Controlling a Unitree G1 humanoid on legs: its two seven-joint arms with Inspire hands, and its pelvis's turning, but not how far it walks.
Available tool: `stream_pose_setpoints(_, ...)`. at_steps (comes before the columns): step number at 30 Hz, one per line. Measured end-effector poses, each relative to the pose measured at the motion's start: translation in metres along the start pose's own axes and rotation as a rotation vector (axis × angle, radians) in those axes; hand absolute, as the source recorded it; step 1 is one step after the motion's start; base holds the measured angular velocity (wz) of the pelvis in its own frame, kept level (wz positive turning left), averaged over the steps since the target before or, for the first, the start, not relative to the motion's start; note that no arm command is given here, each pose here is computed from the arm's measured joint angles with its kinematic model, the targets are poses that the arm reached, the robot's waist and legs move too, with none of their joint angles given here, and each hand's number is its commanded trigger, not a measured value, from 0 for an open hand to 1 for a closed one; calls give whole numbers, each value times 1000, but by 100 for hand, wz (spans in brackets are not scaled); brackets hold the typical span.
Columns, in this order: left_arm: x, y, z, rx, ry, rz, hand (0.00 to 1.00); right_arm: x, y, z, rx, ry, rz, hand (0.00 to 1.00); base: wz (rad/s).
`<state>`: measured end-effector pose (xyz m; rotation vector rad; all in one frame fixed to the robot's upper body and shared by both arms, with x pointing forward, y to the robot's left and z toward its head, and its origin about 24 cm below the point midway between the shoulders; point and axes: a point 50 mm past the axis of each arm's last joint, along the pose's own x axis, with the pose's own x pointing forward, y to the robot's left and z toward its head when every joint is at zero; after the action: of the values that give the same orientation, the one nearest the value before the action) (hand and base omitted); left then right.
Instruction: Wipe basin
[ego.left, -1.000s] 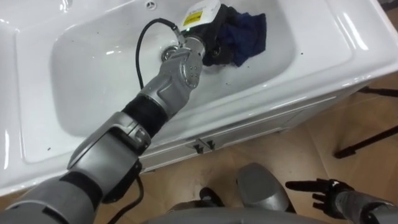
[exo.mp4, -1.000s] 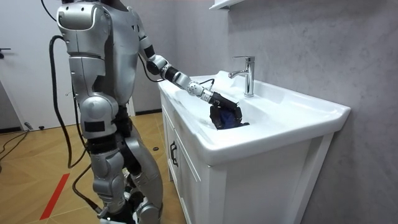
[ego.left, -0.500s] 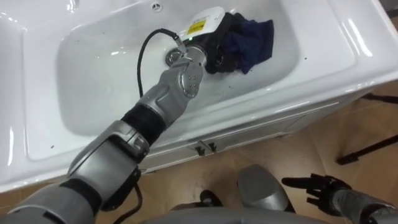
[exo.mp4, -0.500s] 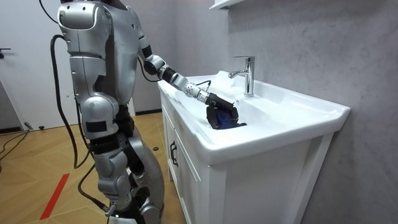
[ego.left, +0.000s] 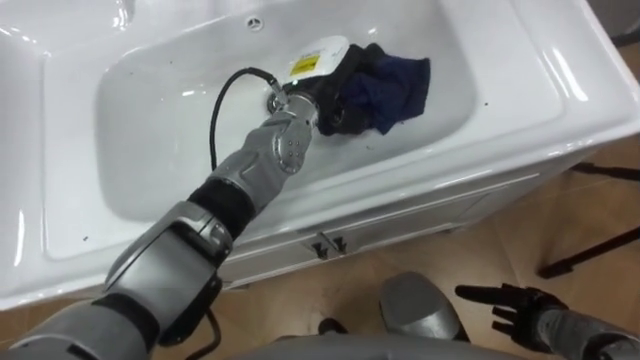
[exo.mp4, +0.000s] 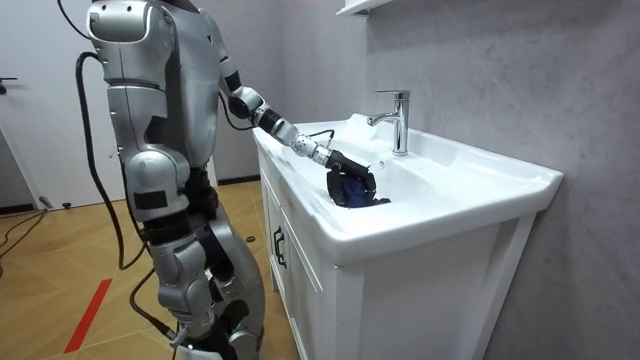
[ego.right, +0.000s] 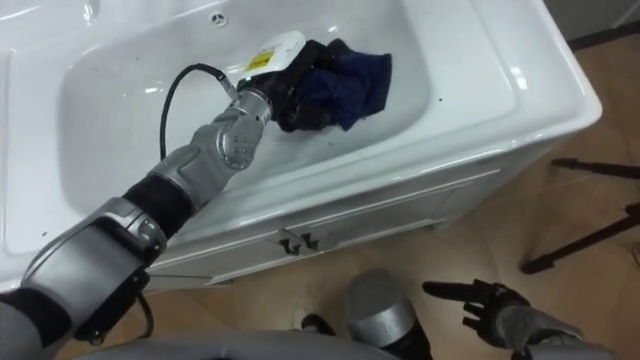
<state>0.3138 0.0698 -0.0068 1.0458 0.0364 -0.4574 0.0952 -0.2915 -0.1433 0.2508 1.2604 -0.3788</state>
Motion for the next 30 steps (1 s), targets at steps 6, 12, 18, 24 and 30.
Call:
stream_pose_setpoints(6, -28, -8, -56, 148, 131, -41, 100, -4, -17, -5, 49, -4, -38, 0, -6)
stream_pose_setpoints(12, -70, -7, -120, 312, 333, -59, 100, -8, -32, -22, 95, 20, -72, 0, -5)
stream_pose_setpoints(18, -88, -11, -137, 464, 399, -70, 100, -8, -31, -23, 127, 12, -37, 0, 6)
stream_pose_setpoints(24, -100, -19, -138, 521, 393, -53, 100, -9, -35, -25, 151, 11, -45, 0, 9)
stream_pose_setpoints(30, -108, -25, -140, 514, 400, -39, 100, -9, -35, -24, 148, 6, -46, 0, 1)
